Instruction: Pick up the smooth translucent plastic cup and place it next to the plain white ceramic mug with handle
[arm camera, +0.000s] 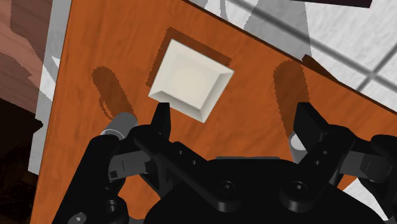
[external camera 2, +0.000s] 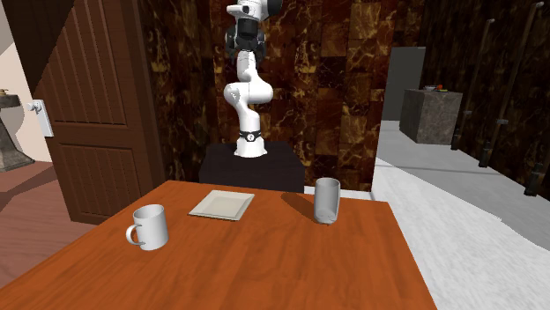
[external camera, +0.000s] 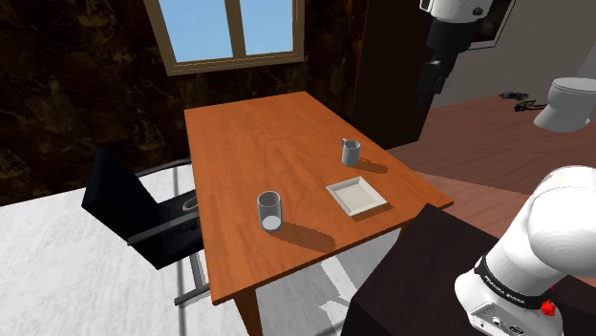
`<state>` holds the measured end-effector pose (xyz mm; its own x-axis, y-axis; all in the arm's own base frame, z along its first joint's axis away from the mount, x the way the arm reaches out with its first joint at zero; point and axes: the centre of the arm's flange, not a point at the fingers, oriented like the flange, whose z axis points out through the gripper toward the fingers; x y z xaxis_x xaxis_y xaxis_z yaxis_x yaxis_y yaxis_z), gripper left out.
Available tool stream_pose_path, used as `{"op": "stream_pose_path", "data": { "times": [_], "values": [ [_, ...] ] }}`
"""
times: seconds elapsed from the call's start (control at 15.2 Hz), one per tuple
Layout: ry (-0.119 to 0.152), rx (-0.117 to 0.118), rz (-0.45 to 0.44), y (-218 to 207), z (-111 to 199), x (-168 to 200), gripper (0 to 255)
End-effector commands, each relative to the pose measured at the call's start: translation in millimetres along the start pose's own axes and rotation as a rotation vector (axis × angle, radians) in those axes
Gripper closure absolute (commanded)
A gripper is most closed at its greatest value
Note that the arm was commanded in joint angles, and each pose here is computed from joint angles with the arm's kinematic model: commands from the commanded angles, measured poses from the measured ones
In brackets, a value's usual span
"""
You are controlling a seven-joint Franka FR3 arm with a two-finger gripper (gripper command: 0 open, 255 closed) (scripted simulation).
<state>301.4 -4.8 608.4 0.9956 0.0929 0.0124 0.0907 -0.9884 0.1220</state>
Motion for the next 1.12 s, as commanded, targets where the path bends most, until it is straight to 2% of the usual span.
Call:
{"op": "stream_pose_path", "data": {
  "times": [0.0,1.06],
  "values": [
    [0.000,0.000,0.000,0.0,0.0,0.0,0],
    [0.003,0.030,0.039,-87.7,136.9,131.2,0]
  ]
}}
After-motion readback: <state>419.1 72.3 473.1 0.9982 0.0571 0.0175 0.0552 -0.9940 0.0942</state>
